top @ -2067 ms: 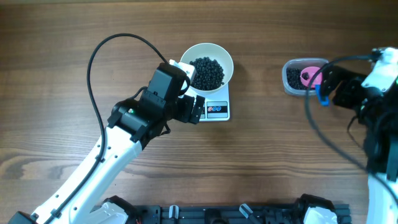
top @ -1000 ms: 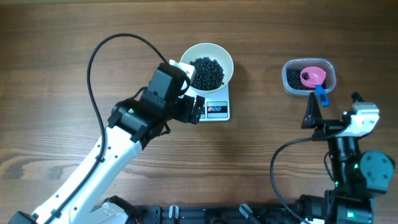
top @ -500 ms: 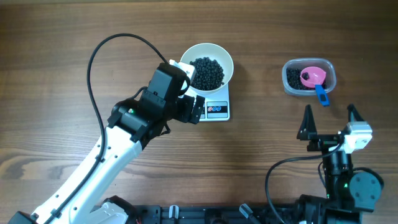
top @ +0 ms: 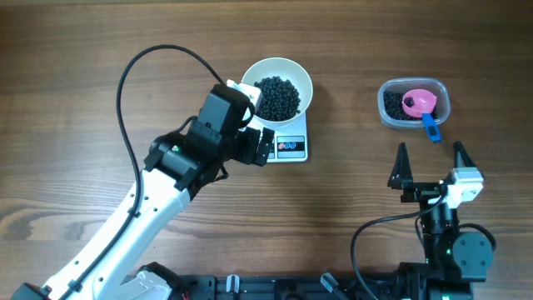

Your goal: Scoop item into bowl and weigh 150g on scale

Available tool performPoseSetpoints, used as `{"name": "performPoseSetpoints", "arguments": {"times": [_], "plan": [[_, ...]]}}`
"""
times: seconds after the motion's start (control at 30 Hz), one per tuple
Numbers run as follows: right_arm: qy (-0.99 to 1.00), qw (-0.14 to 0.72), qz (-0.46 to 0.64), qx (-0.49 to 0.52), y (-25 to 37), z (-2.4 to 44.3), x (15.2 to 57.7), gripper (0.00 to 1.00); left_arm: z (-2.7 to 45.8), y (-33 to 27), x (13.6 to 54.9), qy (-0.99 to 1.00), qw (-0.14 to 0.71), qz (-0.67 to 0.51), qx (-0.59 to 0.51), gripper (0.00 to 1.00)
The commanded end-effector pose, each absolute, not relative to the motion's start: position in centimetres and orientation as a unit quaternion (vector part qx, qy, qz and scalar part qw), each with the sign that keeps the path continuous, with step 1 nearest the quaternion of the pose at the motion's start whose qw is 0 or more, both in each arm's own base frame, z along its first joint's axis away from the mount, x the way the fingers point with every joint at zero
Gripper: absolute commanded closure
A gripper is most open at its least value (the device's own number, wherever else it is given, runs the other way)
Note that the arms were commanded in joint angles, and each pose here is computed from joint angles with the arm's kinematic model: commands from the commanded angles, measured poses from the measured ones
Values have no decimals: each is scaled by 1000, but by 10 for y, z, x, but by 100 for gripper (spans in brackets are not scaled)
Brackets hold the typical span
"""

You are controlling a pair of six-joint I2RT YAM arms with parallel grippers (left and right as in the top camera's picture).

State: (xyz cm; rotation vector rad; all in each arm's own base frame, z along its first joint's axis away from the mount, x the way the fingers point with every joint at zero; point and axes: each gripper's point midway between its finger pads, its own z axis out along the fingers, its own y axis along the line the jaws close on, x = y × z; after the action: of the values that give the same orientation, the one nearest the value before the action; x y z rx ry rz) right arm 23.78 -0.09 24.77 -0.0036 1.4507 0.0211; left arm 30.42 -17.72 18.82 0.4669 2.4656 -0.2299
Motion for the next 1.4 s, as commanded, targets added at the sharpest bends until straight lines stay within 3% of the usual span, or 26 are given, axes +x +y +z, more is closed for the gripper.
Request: {"name": "performPoseSetpoints", "arguments": {"times": [0.0, 0.93, 1.37], "plan": [[659, 752, 1, 14, -6, 247, 235, 0, 192, -180, 307, 929, 309, -90, 182, 0], [668, 743, -29, 10, -12, 228, 237, 0, 192, -180, 307, 929, 309, -90, 182, 0], [674, 738, -30, 10, -12, 198, 245, 0, 192, -180, 307, 929, 309, -90, 182, 0]]}}
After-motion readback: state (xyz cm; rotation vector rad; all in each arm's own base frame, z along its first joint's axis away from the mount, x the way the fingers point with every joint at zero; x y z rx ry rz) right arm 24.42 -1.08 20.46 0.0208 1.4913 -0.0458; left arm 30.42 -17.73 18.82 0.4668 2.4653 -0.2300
